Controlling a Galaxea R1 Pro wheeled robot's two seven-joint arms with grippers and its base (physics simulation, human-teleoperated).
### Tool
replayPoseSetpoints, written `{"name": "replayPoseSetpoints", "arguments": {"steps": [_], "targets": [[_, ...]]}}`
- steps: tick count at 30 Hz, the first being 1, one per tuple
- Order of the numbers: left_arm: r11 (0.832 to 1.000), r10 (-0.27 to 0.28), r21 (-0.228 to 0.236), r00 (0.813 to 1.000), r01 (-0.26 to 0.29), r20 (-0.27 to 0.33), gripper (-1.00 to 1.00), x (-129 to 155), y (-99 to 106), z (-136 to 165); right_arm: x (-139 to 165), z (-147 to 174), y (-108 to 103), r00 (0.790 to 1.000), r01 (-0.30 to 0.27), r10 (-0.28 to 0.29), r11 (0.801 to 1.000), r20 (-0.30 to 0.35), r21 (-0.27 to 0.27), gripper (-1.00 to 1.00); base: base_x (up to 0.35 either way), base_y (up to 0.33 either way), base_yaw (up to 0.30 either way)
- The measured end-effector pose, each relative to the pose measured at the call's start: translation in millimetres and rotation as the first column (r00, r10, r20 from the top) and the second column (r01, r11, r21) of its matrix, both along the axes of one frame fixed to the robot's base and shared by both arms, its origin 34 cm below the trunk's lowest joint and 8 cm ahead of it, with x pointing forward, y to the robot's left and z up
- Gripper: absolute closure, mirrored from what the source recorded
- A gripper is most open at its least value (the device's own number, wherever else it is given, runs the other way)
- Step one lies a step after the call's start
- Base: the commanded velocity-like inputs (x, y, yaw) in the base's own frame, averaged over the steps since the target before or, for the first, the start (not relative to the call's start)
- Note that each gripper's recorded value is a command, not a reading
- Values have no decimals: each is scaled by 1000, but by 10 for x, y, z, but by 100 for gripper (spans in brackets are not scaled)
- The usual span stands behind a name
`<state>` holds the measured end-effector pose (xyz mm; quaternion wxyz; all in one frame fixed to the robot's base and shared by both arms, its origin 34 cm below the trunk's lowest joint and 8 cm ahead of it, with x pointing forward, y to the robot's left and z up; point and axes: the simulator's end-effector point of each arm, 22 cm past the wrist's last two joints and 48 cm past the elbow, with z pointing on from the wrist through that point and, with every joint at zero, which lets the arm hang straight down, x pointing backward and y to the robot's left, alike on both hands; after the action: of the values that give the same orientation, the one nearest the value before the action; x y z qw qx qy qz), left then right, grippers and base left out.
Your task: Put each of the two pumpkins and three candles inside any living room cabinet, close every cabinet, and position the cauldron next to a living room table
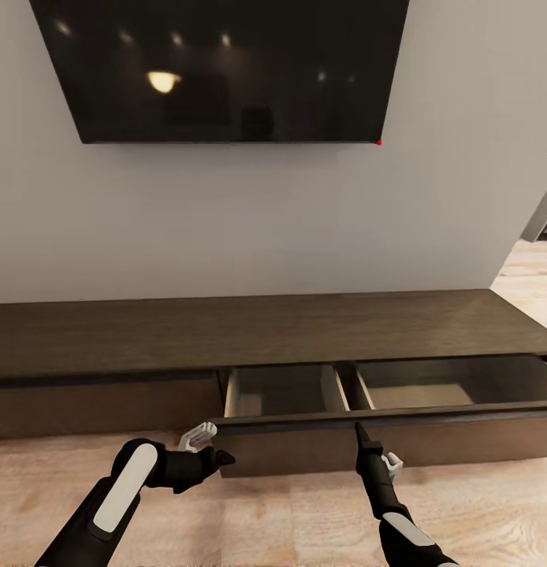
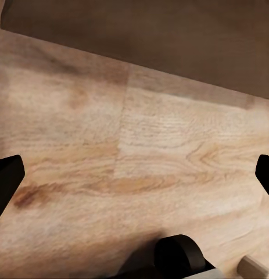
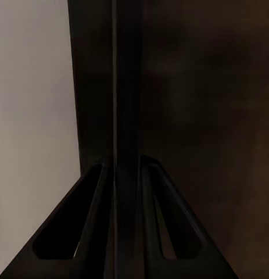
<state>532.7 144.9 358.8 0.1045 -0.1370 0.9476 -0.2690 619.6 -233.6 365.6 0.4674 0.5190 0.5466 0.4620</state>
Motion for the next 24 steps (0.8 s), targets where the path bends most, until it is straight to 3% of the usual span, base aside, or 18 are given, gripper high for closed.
{"name": "replayPoseSetpoints", "arguments": {"steps": [24], "targets": [[1000, 0, 1, 1000, 0, 0, -100, 0, 0, 0, -1, 0, -8, 1000, 2, -2, 1000, 0, -1, 100, -73, 0, 0]]}}
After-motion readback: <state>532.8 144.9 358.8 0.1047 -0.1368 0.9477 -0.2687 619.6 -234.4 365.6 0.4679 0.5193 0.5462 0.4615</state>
